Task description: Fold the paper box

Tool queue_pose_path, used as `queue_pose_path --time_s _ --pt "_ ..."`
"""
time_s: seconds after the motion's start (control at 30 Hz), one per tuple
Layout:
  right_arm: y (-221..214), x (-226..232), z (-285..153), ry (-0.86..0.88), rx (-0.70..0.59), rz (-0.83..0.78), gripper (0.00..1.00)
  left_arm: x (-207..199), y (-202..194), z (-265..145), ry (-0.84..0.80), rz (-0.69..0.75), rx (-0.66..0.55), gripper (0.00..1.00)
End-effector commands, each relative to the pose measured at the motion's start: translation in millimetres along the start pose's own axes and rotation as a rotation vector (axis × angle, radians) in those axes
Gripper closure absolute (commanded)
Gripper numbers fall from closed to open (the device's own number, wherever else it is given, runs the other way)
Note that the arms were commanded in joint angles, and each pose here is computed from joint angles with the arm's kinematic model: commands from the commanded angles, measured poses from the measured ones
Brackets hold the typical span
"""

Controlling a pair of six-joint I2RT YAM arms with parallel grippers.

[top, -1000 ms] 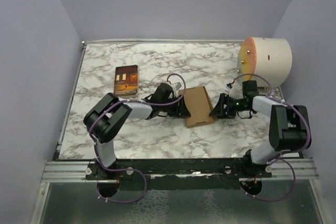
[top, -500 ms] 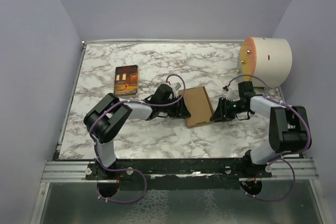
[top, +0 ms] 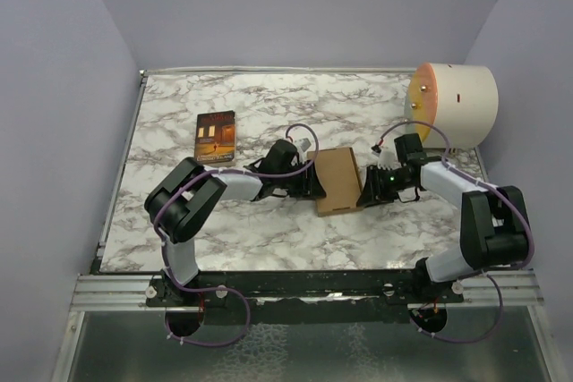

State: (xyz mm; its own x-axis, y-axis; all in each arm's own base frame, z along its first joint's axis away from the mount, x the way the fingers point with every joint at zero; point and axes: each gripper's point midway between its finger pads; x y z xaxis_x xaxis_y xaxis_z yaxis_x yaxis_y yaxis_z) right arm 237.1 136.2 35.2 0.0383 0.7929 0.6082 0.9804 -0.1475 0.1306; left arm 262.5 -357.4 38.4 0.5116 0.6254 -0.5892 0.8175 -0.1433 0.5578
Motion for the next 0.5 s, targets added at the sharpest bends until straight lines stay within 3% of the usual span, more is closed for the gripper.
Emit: queue_pose_path --time_s 0.0,0.13,0.27,0.4,0.43,0.47 --pt "19.9 23.6 -7.5 0.048 -0.088 -0.091 0.72 -1.9 -7.9 11.4 0.005 0.043 0.036 0.54" --pt "33.7 36.9 -26.2 0.104 -0.167 -0.126 0.50 12.6 0.3 7.3 0.019 0.055 0.020 0.52" --pt "61.3 46.4 -54.1 0.144 -0.309 -0.236 0.35 16.8 18.8 -2.6 0.020 0.104 -0.023 0.50" --pt "80.2 53.0 -72.3 0.118 -0.395 -0.401 0.38 9.2 41.8 -16.7 0.023 0.168 -0.081 0.47" --pt "84.7 52.0 -74.4 0.103 -0.415 -0.442 0.43 7.2 48.6 -22.1 0.031 0.182 -0.102 0.46" --pt "88.2 50.5 -75.3 0.089 -0.428 -0.490 0.54 8.3 53.9 -27.3 0.052 0.191 -0.122 0.46"
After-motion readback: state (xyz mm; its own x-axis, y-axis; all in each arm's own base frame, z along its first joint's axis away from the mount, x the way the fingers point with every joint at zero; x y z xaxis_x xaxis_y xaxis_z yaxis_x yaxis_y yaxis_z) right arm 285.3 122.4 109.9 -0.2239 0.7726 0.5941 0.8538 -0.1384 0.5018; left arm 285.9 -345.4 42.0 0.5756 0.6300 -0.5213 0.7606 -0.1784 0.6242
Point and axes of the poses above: each gripper's point midway between its finger pads, its own z axis out along the fingers, its own x axis along the line the jaws close on, y = z × x, and after that the axes turned 15 degrees about z, right-handed
